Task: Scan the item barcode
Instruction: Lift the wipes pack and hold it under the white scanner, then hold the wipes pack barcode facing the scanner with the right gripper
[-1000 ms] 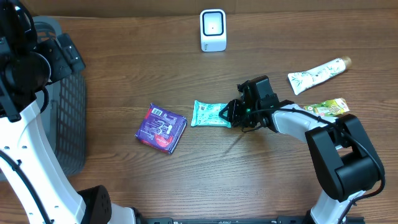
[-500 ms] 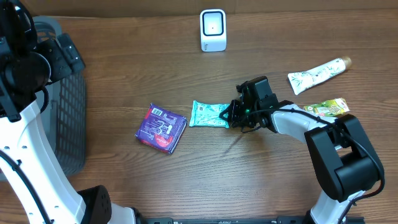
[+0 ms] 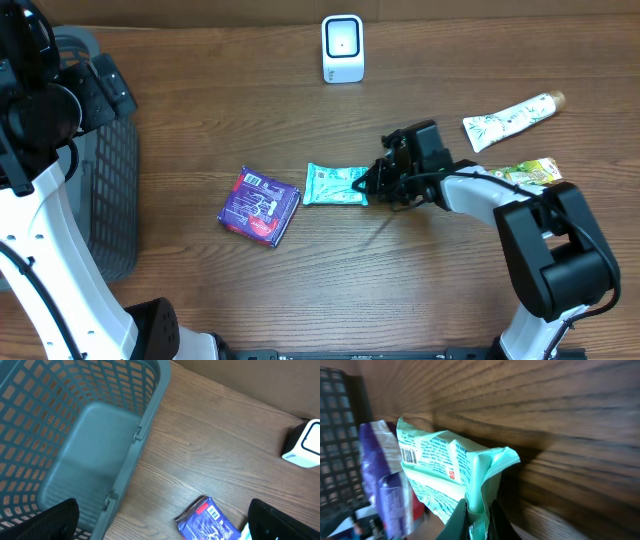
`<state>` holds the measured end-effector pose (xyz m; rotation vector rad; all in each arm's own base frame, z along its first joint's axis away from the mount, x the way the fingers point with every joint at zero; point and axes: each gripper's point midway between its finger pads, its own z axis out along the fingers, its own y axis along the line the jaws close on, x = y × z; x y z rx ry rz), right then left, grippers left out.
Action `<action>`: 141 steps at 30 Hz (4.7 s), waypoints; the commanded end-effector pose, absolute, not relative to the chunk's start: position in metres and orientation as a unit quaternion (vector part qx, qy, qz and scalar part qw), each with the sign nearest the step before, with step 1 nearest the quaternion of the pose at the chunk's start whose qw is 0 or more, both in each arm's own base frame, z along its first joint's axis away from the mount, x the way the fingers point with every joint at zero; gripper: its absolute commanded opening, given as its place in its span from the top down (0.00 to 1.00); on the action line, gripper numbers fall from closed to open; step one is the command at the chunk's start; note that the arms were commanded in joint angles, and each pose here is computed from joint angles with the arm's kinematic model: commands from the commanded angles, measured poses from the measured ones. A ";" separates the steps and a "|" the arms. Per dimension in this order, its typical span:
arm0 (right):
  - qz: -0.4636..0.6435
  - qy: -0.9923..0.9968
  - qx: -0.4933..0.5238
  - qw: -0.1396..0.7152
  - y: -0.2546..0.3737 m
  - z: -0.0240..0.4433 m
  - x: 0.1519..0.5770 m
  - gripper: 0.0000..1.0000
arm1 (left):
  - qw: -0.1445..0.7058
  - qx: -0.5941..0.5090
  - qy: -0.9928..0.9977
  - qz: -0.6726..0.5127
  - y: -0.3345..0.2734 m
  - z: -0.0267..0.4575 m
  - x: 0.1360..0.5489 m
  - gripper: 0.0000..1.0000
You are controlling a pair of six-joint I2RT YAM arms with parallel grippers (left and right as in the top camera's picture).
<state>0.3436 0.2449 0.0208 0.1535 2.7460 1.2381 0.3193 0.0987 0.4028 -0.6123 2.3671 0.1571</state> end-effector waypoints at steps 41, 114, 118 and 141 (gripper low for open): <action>0.222 0.865 0.025 0.449 0.138 0.276 0.365 0.96 | 0.337 -0.232 0.910 0.064 0.100 0.402 0.319 0.01; -0.253 0.579 -0.258 0.731 0.228 0.267 0.527 0.96 | 0.337 -0.232 0.910 0.064 0.100 0.402 0.319 0.00; -0.248 0.574 -0.262 0.735 0.230 0.268 0.526 0.96 | 0.338 -0.232 0.910 0.064 0.099 0.402 0.319 0.00; -0.291 0.621 -0.373 0.625 0.248 0.223 0.618 0.96 | 0.337 -0.232 0.910 0.064 0.100 0.402 0.319 0.00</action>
